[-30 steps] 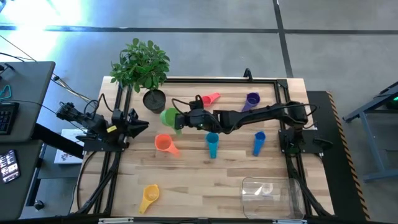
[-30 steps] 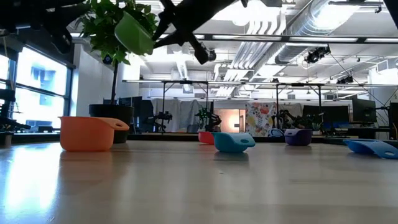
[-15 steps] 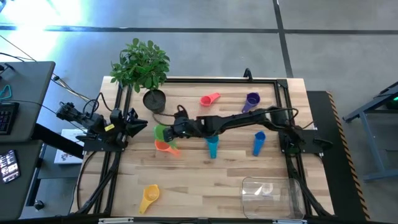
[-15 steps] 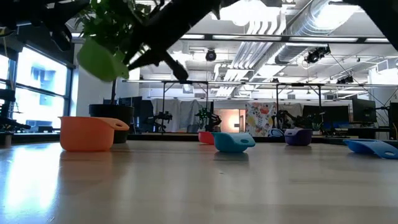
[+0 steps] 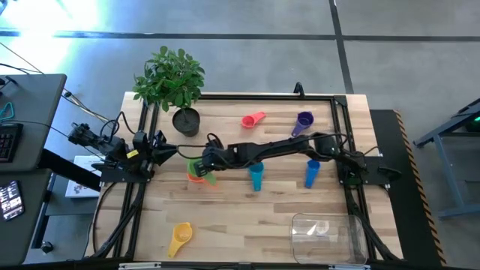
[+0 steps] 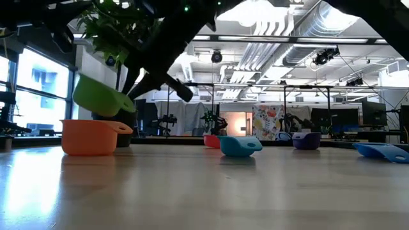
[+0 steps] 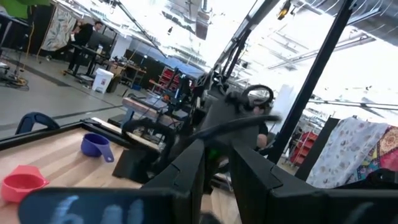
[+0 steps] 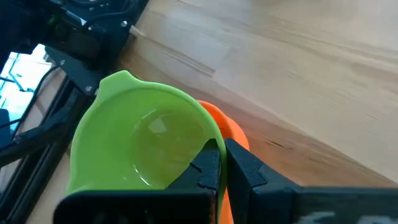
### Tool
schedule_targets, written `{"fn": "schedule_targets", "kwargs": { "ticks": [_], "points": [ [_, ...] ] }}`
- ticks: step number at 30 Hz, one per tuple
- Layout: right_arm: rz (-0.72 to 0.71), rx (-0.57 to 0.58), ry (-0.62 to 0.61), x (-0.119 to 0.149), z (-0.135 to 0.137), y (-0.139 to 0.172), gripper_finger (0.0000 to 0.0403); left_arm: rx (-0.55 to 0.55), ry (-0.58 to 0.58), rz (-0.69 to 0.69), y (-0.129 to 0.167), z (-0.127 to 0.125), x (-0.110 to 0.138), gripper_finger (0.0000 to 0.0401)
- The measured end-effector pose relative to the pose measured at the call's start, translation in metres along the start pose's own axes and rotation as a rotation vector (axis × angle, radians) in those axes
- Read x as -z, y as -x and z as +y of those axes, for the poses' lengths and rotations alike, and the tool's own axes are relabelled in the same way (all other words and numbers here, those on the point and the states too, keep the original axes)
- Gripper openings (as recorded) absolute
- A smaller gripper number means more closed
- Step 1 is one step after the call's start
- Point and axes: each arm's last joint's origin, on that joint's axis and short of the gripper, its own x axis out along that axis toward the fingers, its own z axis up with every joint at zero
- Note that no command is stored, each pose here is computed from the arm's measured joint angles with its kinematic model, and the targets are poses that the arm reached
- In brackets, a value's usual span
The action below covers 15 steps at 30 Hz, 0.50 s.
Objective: Nest measuring cups in basket
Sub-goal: Stack the green measuring cup on the orange measuring cup
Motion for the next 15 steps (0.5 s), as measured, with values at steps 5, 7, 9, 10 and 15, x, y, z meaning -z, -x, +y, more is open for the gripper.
{"fn": "schedule_targets", "kwargs": {
  "ticks": [5, 7, 9, 10, 15],
  "points": [
    [0.003, 0.004, -0.007, 0.002, -0.001, -0.003, 0.0000, -0.001, -0.001, 0.002, 0.000, 0.000, 0.000, 0.0062],
    [0.004, 0.007, -0.007, 0.003, -0.002, -0.005, 0.0000, -0.001, -0.001, 0.002, 0.000, 0.000, 0.000, 0.0062],
    [0.005, 0.006, -0.007, 0.003, -0.002, -0.007, 0.0000, -0.001, -0.001, 0.002, 0.000, 0.000, 0.000, 0.0062],
    [0.008, 0.008, -0.007, 0.004, -0.003, -0.007, 0.0000, -0.002, -0.002, 0.004, 0.000, 0.000, 0.000, 0.0062],
    [0.025, 0.019, -0.018, 0.008, -0.006, -0.014, 0.0001, -0.004, -0.007, 0.012, 0.000, 0.000, 0.001, 0.0062]
  ]
}}
